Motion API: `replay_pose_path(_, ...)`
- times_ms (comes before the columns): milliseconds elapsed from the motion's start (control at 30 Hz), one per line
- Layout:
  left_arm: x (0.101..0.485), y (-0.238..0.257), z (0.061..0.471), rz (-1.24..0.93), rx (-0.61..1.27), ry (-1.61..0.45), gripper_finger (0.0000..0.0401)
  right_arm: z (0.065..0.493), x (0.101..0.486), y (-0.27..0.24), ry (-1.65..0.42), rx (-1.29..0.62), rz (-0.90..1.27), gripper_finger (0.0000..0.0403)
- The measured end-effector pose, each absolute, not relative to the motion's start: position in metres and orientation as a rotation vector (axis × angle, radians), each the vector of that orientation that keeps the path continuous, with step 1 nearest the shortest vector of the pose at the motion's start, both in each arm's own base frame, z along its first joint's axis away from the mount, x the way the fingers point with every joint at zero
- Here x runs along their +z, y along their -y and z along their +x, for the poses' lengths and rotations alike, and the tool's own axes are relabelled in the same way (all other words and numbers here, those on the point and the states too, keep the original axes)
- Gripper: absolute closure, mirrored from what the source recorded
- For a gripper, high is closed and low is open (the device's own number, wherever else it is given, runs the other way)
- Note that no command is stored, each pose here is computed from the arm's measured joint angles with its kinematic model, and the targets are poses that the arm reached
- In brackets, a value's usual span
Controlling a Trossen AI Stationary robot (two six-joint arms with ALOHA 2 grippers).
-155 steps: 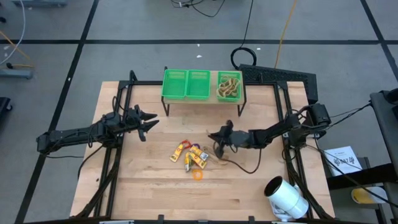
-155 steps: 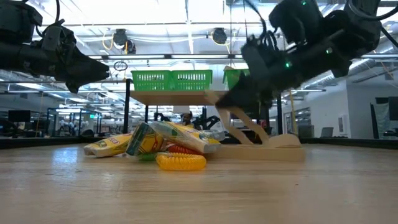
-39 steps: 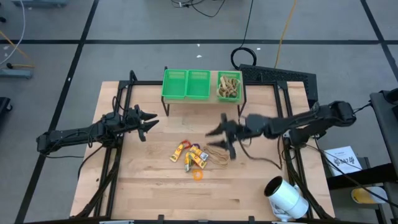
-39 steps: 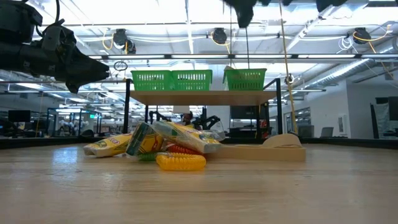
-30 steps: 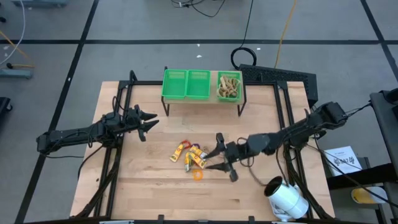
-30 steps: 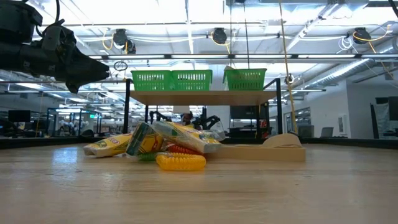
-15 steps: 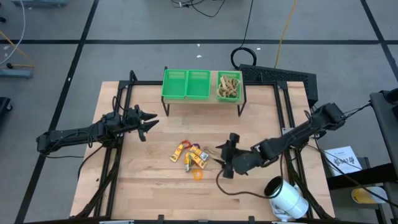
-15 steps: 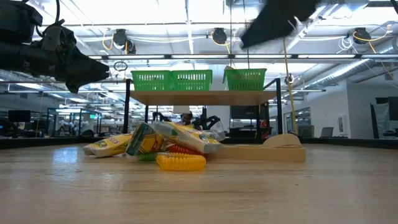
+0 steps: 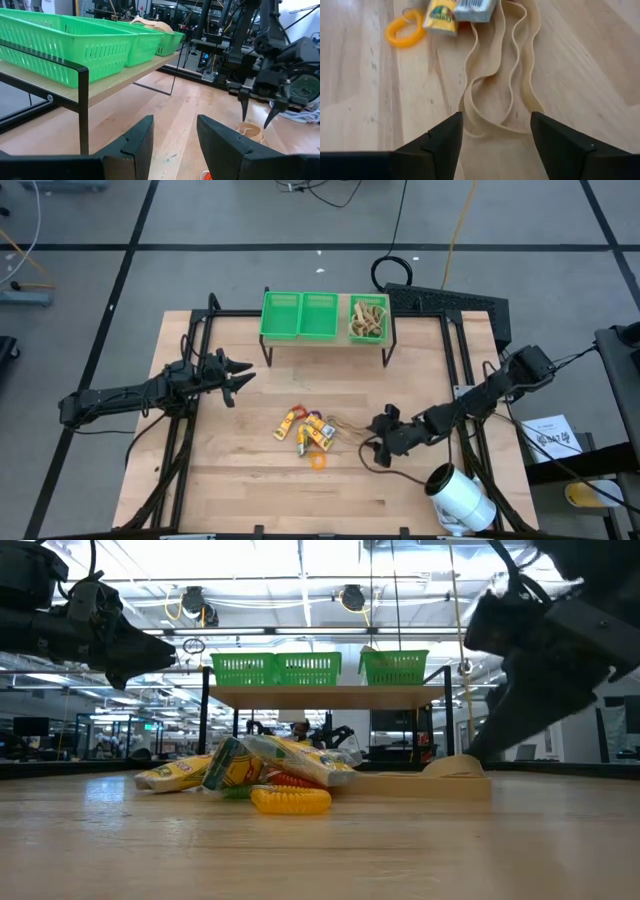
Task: Pick & Place Office Desk Supplies
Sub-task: Put the brown rubber band into the right green bin on the shelf
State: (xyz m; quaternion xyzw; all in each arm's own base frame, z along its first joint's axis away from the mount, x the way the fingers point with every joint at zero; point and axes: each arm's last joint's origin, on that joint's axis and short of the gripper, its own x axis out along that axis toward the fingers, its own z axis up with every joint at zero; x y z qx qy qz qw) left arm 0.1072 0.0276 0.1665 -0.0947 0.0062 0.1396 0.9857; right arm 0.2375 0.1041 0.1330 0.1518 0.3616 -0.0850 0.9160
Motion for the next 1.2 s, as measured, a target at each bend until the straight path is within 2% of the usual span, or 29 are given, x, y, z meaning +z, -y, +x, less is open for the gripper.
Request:
replay_pose_path(100, 0.167, -0.028, 0.107, -0.19, 0.281, -0.012, 0.0242, 0.234, 0.126, -0.102, -0.703, -0.173, 0.355, 0.0183)
replay_pose_path(600, 0.167, -0.028, 0.107, -0.19, 0.28, -0.012, 0.0242, 0.232, 0.113, -0.092, -0.743, -0.256, 0.304, 0.0192)
replay_pose_path(733, 0.167, -0.028, 0.107, -0.19, 0.281, -0.012, 0.0242, 0.232, 0.113, -0.093, -0.762, -0.212, 0.292, 0.0227)
replay_pose_path(1067, 0.167, -0.028, 0.107, -0.19, 0.28, -0.012, 0.0242, 0.232, 0.112, -0.095, -0.794, -0.151, 0.294, 0.035)
replay_pose_path(1200, 0.167, -0.028, 0.107, -0.19, 0.28, -0.012, 0.0242, 0.232, 0.113, -0.096, -0.796, -0.127, 0.283, 0.0384)
